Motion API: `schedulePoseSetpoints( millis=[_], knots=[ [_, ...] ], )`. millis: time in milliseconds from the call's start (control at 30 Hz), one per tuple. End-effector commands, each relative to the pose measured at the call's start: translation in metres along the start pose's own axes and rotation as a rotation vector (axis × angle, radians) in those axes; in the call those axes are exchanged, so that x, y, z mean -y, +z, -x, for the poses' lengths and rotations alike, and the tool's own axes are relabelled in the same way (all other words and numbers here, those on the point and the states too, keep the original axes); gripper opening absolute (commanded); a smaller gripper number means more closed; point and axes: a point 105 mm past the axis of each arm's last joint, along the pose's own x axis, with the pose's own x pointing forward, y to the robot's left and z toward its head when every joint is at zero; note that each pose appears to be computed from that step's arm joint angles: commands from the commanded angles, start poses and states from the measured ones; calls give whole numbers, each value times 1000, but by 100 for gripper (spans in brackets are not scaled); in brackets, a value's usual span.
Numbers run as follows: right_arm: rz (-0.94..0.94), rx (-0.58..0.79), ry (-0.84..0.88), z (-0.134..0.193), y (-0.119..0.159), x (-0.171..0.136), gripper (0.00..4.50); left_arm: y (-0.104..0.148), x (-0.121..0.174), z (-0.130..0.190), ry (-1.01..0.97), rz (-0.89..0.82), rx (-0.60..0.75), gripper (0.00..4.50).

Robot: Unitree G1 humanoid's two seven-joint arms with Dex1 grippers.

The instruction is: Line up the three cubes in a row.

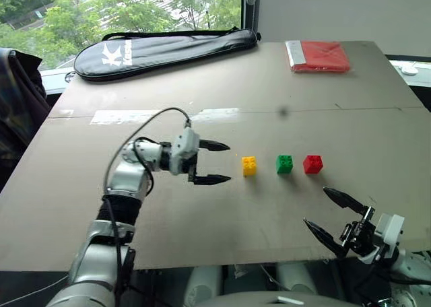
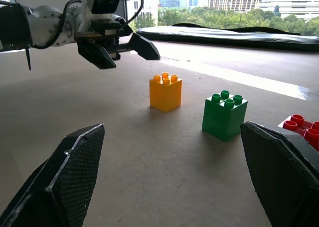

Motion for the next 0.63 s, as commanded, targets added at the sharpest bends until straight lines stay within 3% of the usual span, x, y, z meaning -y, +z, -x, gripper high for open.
schedulePoseSetpoints(
  millis=[33,267,400,633],
  knots=[
    [18,19,-3,2,5,4,450,-3,3,14,124,44,-57,446],
    [42,-70,-19,28,-3,36,450,-39,59,37,414,206,-155,446],
    [56,-124,3,36,-6,58,450,-59,104,38,480,298,-206,446],
    [38,-173,55,40,-12,70,450,-66,128,22,514,339,-215,446]
  ],
)
